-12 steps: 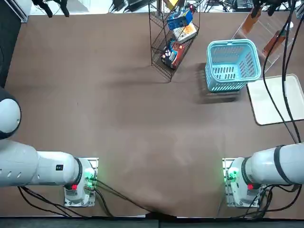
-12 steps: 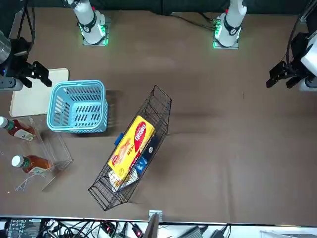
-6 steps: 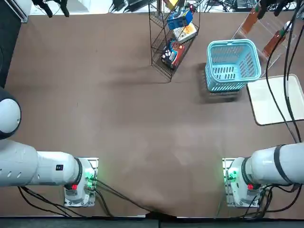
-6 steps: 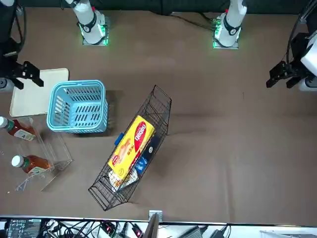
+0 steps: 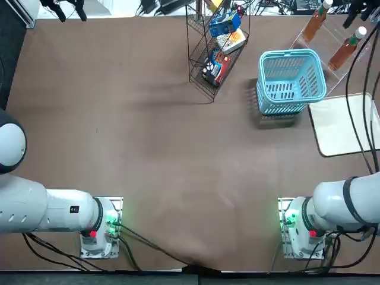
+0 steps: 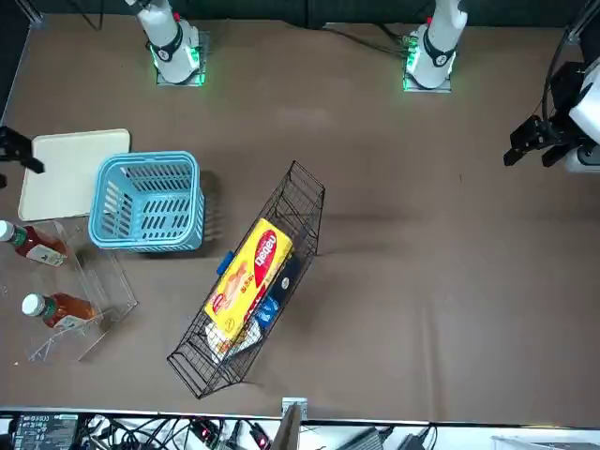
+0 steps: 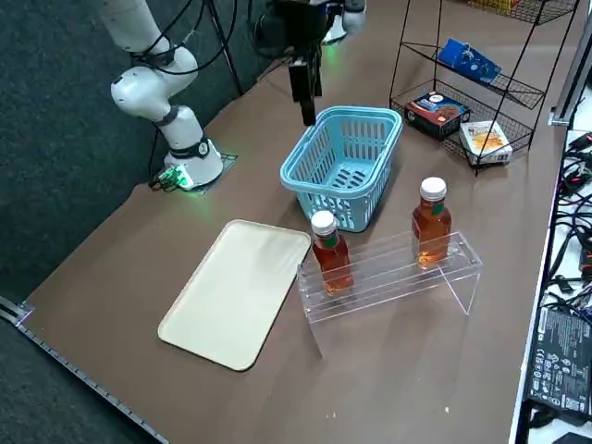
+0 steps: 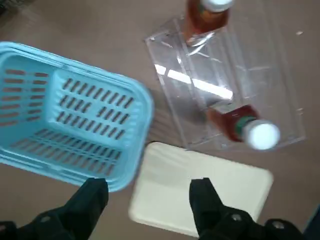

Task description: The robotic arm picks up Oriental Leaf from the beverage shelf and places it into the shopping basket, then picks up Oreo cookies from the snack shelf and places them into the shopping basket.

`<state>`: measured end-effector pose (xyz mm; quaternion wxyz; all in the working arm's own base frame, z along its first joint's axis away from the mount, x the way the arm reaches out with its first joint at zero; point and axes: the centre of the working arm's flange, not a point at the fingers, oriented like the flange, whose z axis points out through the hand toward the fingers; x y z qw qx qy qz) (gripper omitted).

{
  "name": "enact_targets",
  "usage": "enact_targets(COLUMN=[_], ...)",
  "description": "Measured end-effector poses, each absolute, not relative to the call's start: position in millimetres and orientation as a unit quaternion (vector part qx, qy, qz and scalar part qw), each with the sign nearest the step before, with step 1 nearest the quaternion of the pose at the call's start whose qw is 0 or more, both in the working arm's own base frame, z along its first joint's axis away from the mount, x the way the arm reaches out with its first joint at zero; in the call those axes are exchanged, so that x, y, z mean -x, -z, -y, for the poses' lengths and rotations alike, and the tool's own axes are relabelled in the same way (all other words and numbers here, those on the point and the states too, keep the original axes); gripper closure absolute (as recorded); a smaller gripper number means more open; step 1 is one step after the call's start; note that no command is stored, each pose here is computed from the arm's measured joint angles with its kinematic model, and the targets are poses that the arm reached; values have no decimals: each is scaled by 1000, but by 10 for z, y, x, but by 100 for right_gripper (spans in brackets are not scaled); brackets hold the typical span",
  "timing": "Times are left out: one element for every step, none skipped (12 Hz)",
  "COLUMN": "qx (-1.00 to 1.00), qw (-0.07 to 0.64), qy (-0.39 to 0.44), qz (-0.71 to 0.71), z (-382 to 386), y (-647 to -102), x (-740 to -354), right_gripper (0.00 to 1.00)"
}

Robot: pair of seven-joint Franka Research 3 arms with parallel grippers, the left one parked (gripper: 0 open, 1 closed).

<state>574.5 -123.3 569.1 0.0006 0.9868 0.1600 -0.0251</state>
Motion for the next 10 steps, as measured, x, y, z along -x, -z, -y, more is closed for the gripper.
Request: enact_targets(qx=[-985,-982,-976,-971,-966,-961,-956,-951,-948,-946], qw=[1,2,7,11,17,24,30,35,37,37], qy=[22,18,8,0,-7,-15,-21,-26,-27,-27], qz=[-173,-187,-217,-237,-258,-277,-293,-306,-316,-321], z=[1425,1618,1961,2122,2263,2384,2487,2552,2587,2599], y=[-5668,-5664,-5686,-5696,-5692,-5671,-5624,-5566,-5506,-5454], x=[-5792,-5837,-5915,-5952,-5983,-6013,-6046,-6083,-6120,-6152], right_gripper=[0,0,0,0,0,0,0,0,0,0])
